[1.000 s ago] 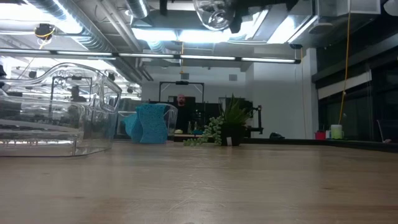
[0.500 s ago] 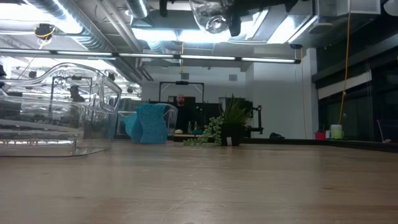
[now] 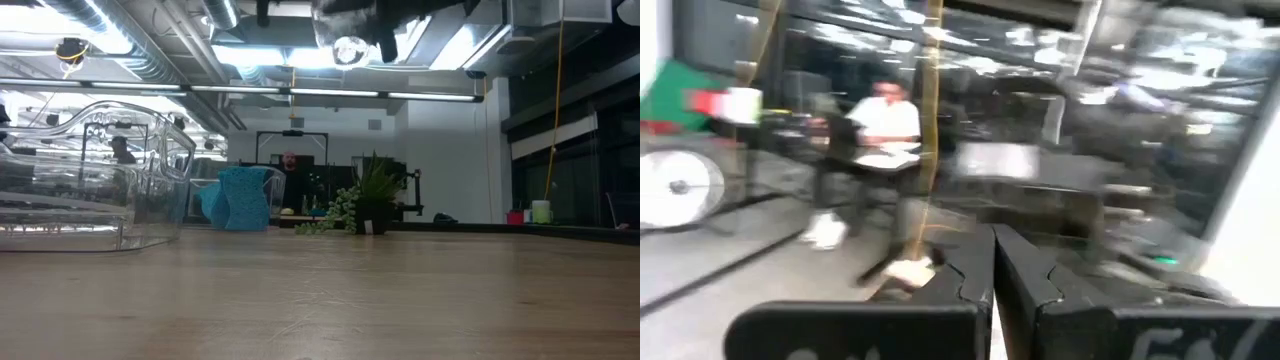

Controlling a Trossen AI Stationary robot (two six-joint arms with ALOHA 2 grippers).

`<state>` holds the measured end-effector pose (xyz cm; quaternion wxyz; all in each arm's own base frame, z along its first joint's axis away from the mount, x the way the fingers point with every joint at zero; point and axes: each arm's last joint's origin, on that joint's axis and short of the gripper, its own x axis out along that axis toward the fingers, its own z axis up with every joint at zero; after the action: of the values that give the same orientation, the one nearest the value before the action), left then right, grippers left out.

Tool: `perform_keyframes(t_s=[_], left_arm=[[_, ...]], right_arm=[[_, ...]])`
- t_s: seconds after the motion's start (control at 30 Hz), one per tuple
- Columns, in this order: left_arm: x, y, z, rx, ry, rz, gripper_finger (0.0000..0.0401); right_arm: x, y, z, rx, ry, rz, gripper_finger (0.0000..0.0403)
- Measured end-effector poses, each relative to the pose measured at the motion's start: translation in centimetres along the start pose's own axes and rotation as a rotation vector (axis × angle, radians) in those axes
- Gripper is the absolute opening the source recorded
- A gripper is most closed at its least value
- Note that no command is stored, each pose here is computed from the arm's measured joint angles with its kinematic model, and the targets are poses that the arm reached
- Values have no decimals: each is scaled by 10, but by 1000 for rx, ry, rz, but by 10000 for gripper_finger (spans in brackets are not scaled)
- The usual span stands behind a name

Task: Pick & Place Kitchen Sink Supplies
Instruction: Put the transparent soap dispenser into the middle transparent bin

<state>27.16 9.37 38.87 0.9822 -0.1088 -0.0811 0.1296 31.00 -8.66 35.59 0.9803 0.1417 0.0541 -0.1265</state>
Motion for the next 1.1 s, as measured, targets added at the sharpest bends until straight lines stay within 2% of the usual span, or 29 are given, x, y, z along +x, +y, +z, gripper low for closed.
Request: perform_keyframes(t_s=[0.13,0.4,0.6,0.7,0.87,1.1], left_arm=[[0,-6,-2,-4,23,-90,2],[0,-8,-2,11,13,-55,1],[-6,0,1,40,19,105,2],[-7,5,1,42,24,150,1],[-4,8,-1,27,27,143,1],[5,6,-5,-19,17,31,1]], right_arm=[[1,-8,-2,12,4,-98,216],[0,-17,-1,46,12,-118,216],[-1,-5,1,-2,17,71,216],[-1,0,1,-11,28,135,216],[-1,2,1,-18,45,222,216],[0,3,0,-14,48,234,216]])
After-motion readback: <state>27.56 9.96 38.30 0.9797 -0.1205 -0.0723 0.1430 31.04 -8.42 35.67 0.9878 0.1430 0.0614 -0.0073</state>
